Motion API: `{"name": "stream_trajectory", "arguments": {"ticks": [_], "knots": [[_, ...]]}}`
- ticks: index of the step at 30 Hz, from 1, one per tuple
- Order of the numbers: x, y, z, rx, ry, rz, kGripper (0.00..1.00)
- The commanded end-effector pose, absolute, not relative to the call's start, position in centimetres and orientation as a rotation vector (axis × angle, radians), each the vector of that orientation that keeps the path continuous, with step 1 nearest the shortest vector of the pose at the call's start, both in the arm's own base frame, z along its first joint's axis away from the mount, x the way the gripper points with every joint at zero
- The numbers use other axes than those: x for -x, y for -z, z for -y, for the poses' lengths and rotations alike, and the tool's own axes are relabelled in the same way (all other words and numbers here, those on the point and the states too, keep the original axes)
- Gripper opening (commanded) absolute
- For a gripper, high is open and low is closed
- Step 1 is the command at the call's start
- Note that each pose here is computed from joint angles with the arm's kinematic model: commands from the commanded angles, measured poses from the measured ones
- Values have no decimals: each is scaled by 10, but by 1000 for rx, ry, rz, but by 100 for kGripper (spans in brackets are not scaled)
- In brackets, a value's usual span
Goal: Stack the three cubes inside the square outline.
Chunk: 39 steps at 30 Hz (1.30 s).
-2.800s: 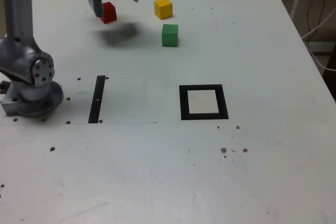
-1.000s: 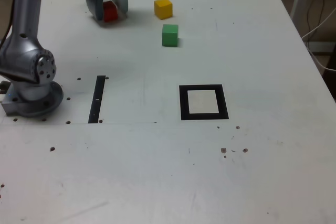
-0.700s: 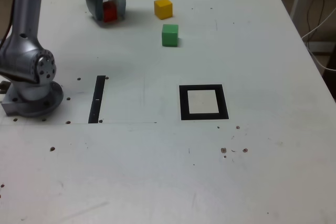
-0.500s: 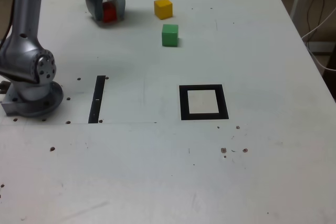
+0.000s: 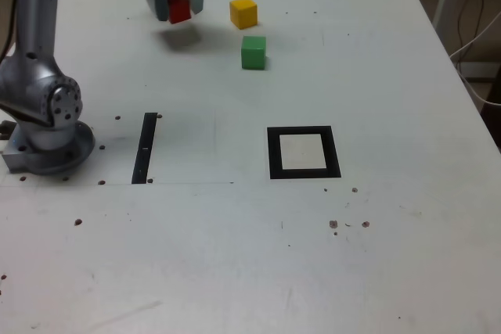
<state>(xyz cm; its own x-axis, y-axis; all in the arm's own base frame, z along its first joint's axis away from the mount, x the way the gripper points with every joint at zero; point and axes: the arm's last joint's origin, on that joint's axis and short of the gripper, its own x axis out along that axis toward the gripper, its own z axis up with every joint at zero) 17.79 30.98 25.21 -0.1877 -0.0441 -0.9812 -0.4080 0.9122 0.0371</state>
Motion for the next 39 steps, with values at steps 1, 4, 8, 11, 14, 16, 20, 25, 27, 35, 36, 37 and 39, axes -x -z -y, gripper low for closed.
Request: {"name": "stream_trajectory", "arguments": {"ticks": [1,4,8,11,14,16,20,25,27,35,36,37,39], "knots": [[-187,-265,-294,305,-320,-1726,31],[-201,-277,-275,259,-294,-1721,31],[-220,-288,-248,205,-254,-1718,31],[-233,-294,-229,170,-221,-1710,31],[-245,-298,-211,138,-192,-1701,31],[-251,-301,-198,117,-175,-1699,31],[-263,-304,-173,76,-143,-1699,31],[-276,-306,-144,32,-112,-1699,31],[-281,-306,-133,16,-102,-1699,31],[-298,-302,-91,-30,-63,-1708,31],[-300,-301,-85,-36,-60,-1708,31],[-302,-300,-80,-41,-56,-1707,31],[-308,-299,-67,-51,-46,-1704,31]]}}
